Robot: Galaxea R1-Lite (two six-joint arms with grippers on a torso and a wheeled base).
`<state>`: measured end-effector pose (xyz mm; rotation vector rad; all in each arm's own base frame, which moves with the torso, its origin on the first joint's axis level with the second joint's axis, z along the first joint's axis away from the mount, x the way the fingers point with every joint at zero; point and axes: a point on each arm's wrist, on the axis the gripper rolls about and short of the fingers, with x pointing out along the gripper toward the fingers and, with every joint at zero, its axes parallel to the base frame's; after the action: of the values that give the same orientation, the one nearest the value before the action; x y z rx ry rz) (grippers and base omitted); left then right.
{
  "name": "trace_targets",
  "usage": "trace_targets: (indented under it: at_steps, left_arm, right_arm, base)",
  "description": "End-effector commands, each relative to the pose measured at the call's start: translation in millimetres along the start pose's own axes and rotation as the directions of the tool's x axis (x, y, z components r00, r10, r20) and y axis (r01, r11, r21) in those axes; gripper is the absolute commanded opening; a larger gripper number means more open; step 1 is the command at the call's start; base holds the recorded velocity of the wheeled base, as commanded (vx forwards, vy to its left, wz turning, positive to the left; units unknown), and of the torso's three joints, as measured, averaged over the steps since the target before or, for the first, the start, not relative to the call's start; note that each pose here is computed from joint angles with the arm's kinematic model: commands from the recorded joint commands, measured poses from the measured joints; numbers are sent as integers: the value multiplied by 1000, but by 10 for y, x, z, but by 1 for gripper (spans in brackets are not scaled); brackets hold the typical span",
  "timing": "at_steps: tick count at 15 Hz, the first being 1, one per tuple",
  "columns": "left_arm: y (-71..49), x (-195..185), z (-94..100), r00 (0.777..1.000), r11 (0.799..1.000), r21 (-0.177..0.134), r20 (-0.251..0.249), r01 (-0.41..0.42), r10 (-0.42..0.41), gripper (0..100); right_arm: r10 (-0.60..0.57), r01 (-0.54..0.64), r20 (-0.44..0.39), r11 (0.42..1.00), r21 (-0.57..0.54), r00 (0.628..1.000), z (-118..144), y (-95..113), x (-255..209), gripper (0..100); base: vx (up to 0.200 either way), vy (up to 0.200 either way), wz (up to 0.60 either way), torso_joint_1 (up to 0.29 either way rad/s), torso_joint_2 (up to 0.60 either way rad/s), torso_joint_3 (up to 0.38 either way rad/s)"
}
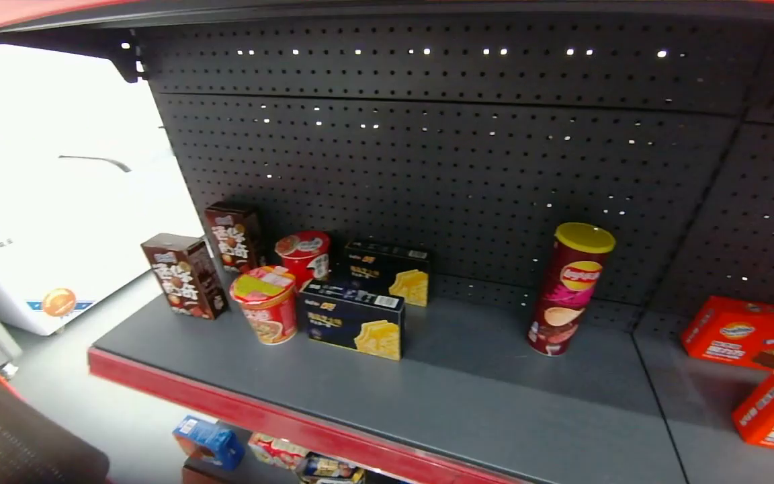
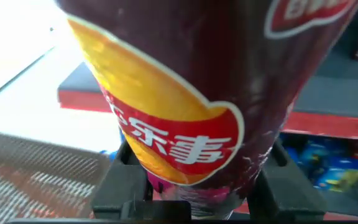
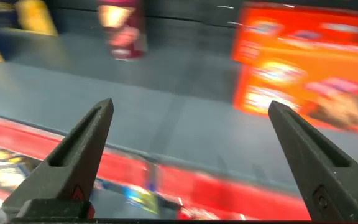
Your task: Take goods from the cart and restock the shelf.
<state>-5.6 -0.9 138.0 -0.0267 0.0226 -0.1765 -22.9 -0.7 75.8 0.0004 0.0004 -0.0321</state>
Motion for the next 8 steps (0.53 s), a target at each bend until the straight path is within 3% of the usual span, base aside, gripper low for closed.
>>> trace_targets:
  at_steps: [1,4,8]
  left_arm:
    - [0,5,-5,1000,1000,-1,-4,-1,1,0]
    - [2,8,-49,1000,1000,-1,-15,-1,1,0]
    - [3,-14,-131,1000,1000,-2,-23,-1,1,0]
  right_arm:
    - [0,0,-1,1000,1,1000,0,0,1,100]
    - [0,0,-1,1000,1,1000,0,0,1,100]
    - [0,0,-1,1000,1,1000,0,0,1,100]
  base:
    - [0,0,-600,2,2,-2]
    - [0,0,-600,4,2,2]
    - [0,0,0,0,0,0]
